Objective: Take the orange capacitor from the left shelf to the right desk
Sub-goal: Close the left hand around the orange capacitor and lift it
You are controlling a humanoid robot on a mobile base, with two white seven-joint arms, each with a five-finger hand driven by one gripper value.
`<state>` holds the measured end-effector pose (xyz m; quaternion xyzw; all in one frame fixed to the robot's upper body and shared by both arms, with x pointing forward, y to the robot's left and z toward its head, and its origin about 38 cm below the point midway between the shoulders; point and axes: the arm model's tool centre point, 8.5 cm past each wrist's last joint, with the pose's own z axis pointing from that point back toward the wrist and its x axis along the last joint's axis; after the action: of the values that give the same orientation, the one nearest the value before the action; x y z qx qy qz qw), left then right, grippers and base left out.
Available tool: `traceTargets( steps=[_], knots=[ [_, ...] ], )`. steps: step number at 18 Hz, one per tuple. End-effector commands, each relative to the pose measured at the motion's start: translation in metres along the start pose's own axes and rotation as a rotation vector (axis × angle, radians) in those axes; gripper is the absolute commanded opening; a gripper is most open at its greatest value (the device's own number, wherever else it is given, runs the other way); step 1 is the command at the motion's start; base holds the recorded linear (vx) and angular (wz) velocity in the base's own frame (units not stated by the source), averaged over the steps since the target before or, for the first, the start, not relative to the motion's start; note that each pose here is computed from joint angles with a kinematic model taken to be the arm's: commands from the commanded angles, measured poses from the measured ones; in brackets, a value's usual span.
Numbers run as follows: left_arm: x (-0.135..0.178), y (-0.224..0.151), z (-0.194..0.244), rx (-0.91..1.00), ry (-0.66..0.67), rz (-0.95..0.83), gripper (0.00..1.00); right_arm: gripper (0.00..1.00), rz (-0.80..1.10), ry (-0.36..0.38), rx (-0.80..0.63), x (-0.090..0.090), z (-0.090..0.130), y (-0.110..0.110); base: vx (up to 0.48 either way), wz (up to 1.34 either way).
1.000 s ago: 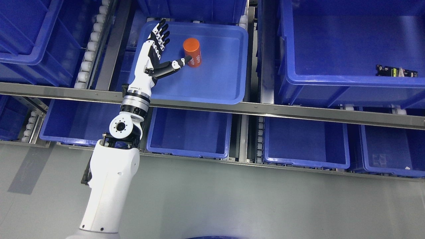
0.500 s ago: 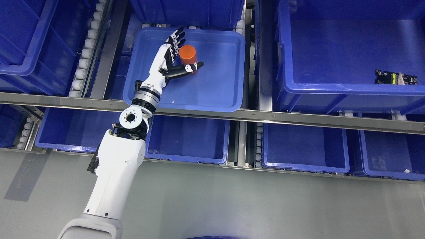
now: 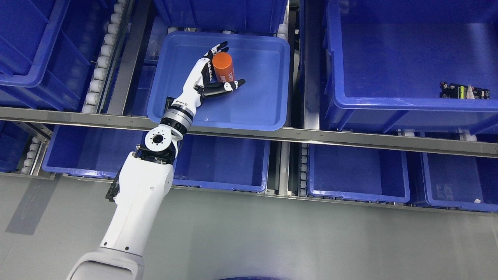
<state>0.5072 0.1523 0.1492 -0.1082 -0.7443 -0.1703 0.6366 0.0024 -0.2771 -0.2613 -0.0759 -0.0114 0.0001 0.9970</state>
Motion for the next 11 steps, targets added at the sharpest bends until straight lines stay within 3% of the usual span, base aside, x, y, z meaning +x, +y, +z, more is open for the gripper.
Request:
traceTargets(
  steps=[1,3,8,11],
  knots=[
    [-0.015,0.007,0.001,-0.016,0.05,-0.013,0.68,1.0,-0.004,0.004,-0.017,-0.008,-0.001,-0.011,0.0,0.0],
    [-0.016,0.011,0.001,-0.005,0.054,-0.008,0.59,1.0,-0.004,0.004,-0.017,-0.008,-0.001,-0.011,0.0,0.0],
    [-0.014,0.024,0.005,0.032,-0.05,-0.019,0.11,1.0,-0.003,0.006,-0.017,-0.009,-0.001,-0.011,0.0,0.0],
    [-0.011,0.029,0.006,0.046,-0.065,-0.013,0.01,1.0,-0.003,0.006,-0.017,-0.009,-0.001,-0.011,0.0,0.0]
  ],
)
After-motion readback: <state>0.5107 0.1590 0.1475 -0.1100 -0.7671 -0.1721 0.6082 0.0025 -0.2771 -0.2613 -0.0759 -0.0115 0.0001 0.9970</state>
